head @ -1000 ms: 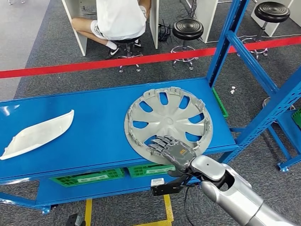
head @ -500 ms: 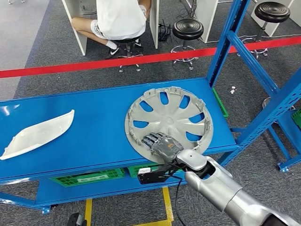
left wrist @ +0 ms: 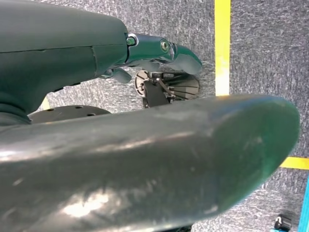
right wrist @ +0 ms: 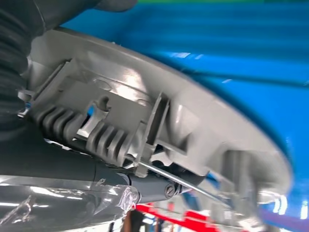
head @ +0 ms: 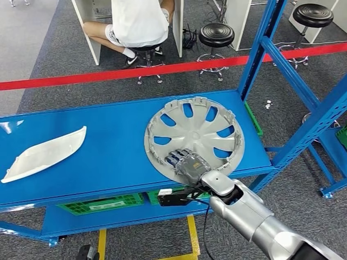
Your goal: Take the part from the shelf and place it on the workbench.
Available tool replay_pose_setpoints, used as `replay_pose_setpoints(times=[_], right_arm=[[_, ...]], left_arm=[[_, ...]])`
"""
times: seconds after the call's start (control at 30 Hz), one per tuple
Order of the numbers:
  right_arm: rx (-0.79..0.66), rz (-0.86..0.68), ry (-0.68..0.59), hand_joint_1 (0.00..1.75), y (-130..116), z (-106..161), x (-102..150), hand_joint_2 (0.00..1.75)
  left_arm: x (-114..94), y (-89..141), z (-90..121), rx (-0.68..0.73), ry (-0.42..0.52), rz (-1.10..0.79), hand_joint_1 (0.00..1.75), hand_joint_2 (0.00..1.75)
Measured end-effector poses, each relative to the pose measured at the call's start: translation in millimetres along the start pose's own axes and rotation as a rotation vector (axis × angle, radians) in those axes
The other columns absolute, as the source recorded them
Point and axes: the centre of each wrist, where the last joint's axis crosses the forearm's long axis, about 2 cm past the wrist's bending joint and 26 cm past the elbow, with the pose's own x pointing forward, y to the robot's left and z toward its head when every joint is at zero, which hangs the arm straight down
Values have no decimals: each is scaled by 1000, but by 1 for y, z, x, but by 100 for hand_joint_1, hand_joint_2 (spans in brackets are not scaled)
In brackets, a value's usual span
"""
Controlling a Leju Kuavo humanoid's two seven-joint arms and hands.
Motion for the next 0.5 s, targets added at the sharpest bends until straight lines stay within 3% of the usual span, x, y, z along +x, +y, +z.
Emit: replay_pose_setpoints(times=[0.5], right_arm=[[-20,-13,75,0,4,3,-9,175]], left_arm=[[-1,1,0,10,2,18,0,0]])
